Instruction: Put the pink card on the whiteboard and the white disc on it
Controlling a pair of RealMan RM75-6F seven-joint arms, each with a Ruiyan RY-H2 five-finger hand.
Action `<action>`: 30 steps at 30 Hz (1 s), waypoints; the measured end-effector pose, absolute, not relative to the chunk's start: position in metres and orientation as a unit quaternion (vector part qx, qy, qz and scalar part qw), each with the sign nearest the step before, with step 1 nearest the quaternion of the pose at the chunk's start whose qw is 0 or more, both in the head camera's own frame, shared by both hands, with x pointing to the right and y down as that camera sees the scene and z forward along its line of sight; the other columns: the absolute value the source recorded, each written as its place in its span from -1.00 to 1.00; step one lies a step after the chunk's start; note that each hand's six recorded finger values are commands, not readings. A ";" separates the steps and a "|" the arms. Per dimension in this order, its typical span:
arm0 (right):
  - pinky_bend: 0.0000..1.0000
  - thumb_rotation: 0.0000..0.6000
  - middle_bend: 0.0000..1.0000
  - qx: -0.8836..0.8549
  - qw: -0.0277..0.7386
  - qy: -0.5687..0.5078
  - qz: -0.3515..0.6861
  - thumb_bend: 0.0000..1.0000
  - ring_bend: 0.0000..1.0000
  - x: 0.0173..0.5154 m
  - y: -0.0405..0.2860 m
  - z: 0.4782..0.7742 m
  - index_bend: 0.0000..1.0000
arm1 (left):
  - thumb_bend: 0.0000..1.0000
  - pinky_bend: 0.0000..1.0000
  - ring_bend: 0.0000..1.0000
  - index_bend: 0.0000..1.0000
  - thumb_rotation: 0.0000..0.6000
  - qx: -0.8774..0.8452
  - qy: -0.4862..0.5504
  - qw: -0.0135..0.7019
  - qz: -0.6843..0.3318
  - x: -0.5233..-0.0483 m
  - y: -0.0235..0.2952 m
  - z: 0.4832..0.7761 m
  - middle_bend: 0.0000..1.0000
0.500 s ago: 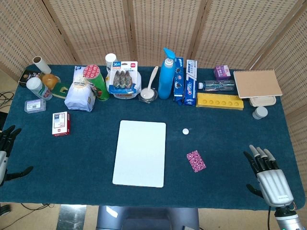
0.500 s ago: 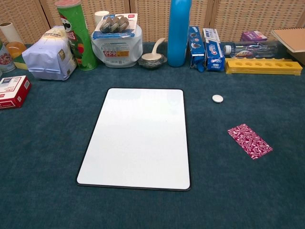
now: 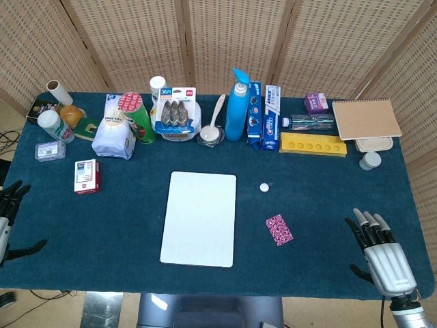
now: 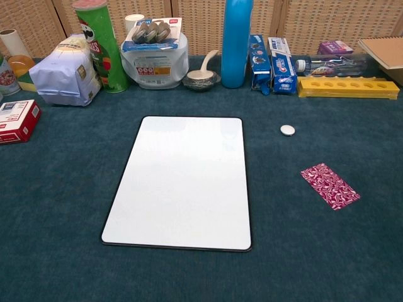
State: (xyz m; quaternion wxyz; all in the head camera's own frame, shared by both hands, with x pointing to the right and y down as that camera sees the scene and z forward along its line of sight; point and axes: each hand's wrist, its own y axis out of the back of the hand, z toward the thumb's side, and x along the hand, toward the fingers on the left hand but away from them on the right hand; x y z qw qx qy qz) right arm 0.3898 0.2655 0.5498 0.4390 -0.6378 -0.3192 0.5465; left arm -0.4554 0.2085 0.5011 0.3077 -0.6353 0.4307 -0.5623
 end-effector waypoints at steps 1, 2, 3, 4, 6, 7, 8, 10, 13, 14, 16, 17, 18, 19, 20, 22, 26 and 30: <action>-1.00 1.00 -1.00 -0.640 0.437 -0.320 0.545 -0.96 -1.00 0.389 0.265 0.550 -0.81 | -0.89 -1.00 -1.00 -1.00 1.00 -0.635 0.431 0.307 -0.563 -0.456 0.209 0.501 -1.00; -1.00 1.00 -1.00 -0.644 0.434 -0.321 0.543 -0.96 -1.00 0.387 0.265 0.550 -0.81 | -0.89 -1.00 -1.00 -1.00 1.00 -0.635 0.431 0.306 -0.563 -0.457 0.210 0.501 -1.00; -1.00 1.00 -1.00 -0.646 0.432 -0.320 0.541 -0.95 -1.00 0.385 0.264 0.551 -0.81 | -0.89 -1.00 -1.00 -1.00 1.00 -0.635 0.432 0.306 -0.564 -0.457 0.210 0.500 -1.00; -1.00 1.00 -1.00 -0.648 0.432 -0.319 0.540 -0.95 -1.00 0.384 0.263 0.551 -0.81 | -0.89 -1.00 -1.00 -1.00 1.00 -0.634 0.433 0.305 -0.564 -0.458 0.210 0.500 -1.00; -1.00 1.00 -1.00 -0.654 0.429 -0.313 0.539 -0.96 -1.00 0.382 0.262 0.554 -0.81 | -0.89 -1.00 -1.00 -1.00 1.00 -0.634 0.437 0.303 -0.562 -0.459 0.210 0.498 -1.00; -1.00 1.00 -1.00 -0.658 0.427 -0.310 0.537 -0.96 -1.00 0.380 0.261 0.555 -0.80 | -0.89 -1.00 -1.00 -1.00 1.00 -0.634 0.439 0.302 -0.560 -0.459 0.210 0.497 -1.00; -1.00 1.00 -1.00 -0.665 0.424 -0.305 0.534 -0.96 -1.00 0.378 0.259 0.558 -0.79 | -0.89 -1.00 -1.00 -1.00 1.00 -0.634 0.443 0.303 -0.557 -0.460 0.210 0.495 -1.00; -1.00 1.00 -1.00 -0.677 0.420 -0.295 0.528 -0.96 -1.00 0.373 0.255 0.563 -0.79 | -0.89 -1.00 -1.00 -1.00 1.00 -0.633 0.448 0.305 -0.553 -0.461 0.210 0.492 -1.00; -1.00 1.00 -1.00 -0.698 0.414 -0.273 0.517 -0.95 -1.00 0.362 0.247 0.572 -0.78 | -0.89 -1.00 -1.00 -1.00 1.00 -0.635 0.446 0.307 -0.551 -0.461 0.210 0.491 -1.00; -1.00 1.00 -1.00 -0.706 0.410 -0.262 0.514 -0.93 -1.00 0.358 0.244 0.576 -0.78 | -0.89 -1.00 -1.00 -1.00 1.00 -0.635 0.444 0.309 -0.551 -0.460 0.210 0.492 -1.00; -1.00 1.00 -1.00 -0.719 0.404 -0.244 0.510 -0.91 -1.00 0.350 0.239 0.583 -0.78 | -0.89 -1.00 -1.00 -1.00 1.00 -0.636 0.439 0.311 -0.553 -0.458 0.211 0.493 -1.00; -1.00 1.00 -1.00 -0.728 0.400 -0.231 0.507 -0.91 -1.00 0.344 0.236 0.588 -0.77 | -0.89 -1.00 -1.00 -1.00 1.00 -0.637 0.435 0.313 -0.554 -0.456 0.211 0.495 -1.00; -1.00 1.00 -1.00 -0.734 0.398 -0.220 0.504 -0.90 -1.00 0.339 0.232 0.591 -0.77 | -0.89 -1.00 -1.00 -1.00 1.00 -0.637 0.433 0.313 -0.555 -0.455 0.211 0.496 -1.00; -1.00 1.00 -1.00 -0.740 0.398 -0.209 0.500 -0.90 -1.00 0.335 0.229 0.595 -0.76 | -0.89 -1.00 -1.00 -1.00 1.00 -0.638 0.431 0.314 -0.556 -0.454 0.211 0.497 -1.00; -1.00 1.00 -1.00 -0.747 0.399 -0.194 0.496 -0.90 -1.00 0.328 0.224 0.599 -0.76 | -0.89 -1.00 -1.00 -1.00 1.00 -0.638 0.430 0.314 -0.557 -0.453 0.211 0.498 -1.00; -1.00 1.00 -1.00 -0.755 0.400 -0.175 0.488 -0.89 -1.00 0.318 0.217 0.605 -0.75 | -0.89 -1.00 -1.00 -1.00 1.00 -0.638 0.428 0.313 -0.558 -0.452 0.210 0.500 -1.00; -1.00 1.00 -1.00 -0.771 0.396 -0.139 0.479 -0.87 -1.00 0.301 0.204 0.619 -0.72 | -0.89 -1.00 -1.00 -1.00 1.00 -0.639 0.424 0.310 -0.562 -0.450 0.209 0.503 -1.00; -1.00 1.00 -1.00 -0.778 0.392 -0.117 0.477 -0.86 -1.00 0.291 0.199 0.631 -0.72 | -0.89 -1.00 -1.00 -1.00 1.00 -0.638 0.424 0.311 -0.562 -0.449 0.208 0.504 -1.00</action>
